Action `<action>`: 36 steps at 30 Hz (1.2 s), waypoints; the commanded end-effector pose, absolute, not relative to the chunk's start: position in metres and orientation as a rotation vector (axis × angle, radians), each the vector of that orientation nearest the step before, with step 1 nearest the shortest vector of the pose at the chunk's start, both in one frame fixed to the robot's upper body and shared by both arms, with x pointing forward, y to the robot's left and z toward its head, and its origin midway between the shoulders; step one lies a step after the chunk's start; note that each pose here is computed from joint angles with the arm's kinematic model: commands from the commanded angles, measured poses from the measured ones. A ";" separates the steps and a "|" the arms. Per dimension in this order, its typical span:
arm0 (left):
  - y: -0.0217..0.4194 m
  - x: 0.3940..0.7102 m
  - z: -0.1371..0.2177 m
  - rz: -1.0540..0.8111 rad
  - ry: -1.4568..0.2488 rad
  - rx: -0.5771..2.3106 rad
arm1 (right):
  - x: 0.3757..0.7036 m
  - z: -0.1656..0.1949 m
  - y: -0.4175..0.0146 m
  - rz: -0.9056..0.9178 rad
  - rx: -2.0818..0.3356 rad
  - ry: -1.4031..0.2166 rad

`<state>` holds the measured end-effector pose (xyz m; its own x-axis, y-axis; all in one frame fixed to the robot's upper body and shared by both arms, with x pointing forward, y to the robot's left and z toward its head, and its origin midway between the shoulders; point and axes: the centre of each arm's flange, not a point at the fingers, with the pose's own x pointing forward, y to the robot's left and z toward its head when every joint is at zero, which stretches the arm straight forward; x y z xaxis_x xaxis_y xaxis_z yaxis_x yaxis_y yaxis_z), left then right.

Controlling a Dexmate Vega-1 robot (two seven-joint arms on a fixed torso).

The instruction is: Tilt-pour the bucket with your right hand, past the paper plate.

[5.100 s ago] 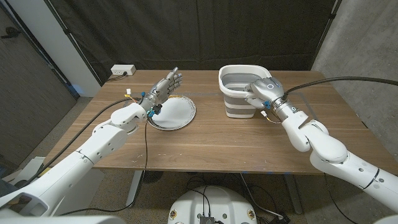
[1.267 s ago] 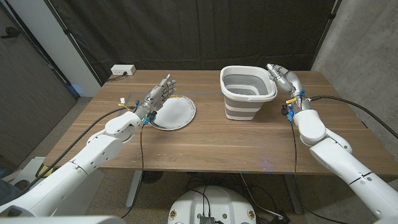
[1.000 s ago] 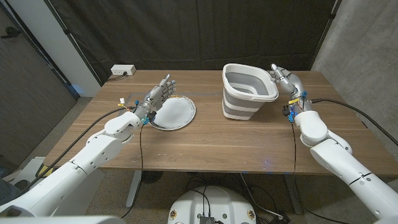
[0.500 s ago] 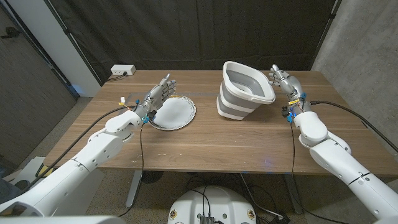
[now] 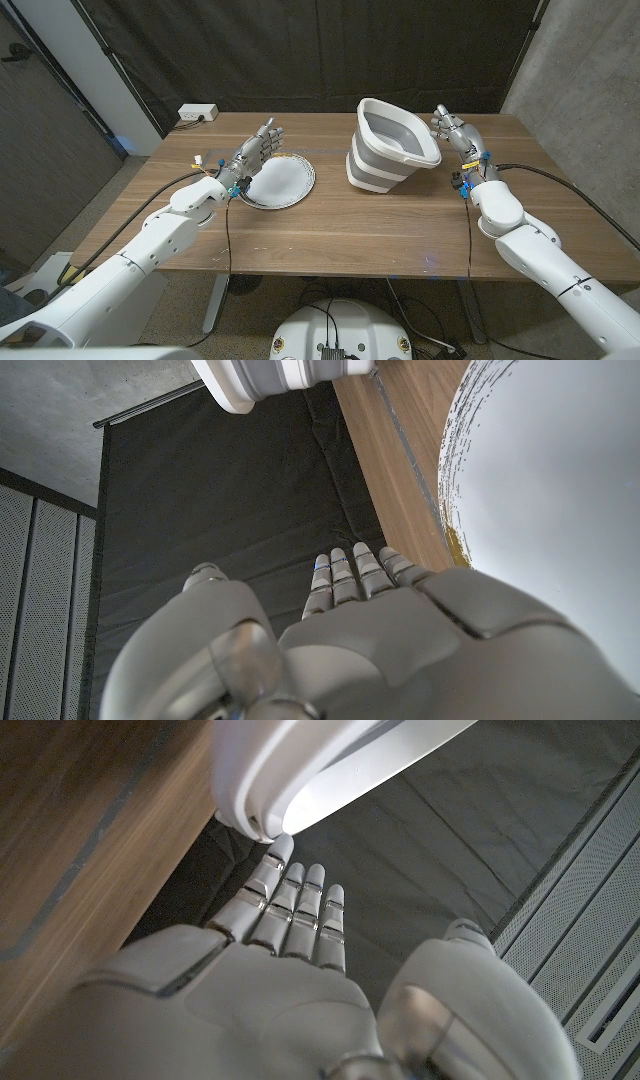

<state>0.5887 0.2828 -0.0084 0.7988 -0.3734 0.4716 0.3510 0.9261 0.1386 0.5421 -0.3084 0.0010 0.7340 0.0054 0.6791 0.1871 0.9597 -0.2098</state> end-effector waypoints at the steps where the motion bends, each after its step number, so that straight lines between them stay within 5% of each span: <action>1: 0.283 0.586 -0.011 -0.387 -0.520 0.040 | 0.529 0.012 -0.305 -0.105 -0.292 -0.802; 13: 0.281 0.582 -0.014 -0.390 -0.529 0.036 | 0.519 0.009 -0.311 -0.126 -0.287 -0.809; 36: 0.289 0.576 -0.013 -0.398 -0.527 0.052 | 0.559 -0.034 -0.300 -0.038 -0.071 -0.689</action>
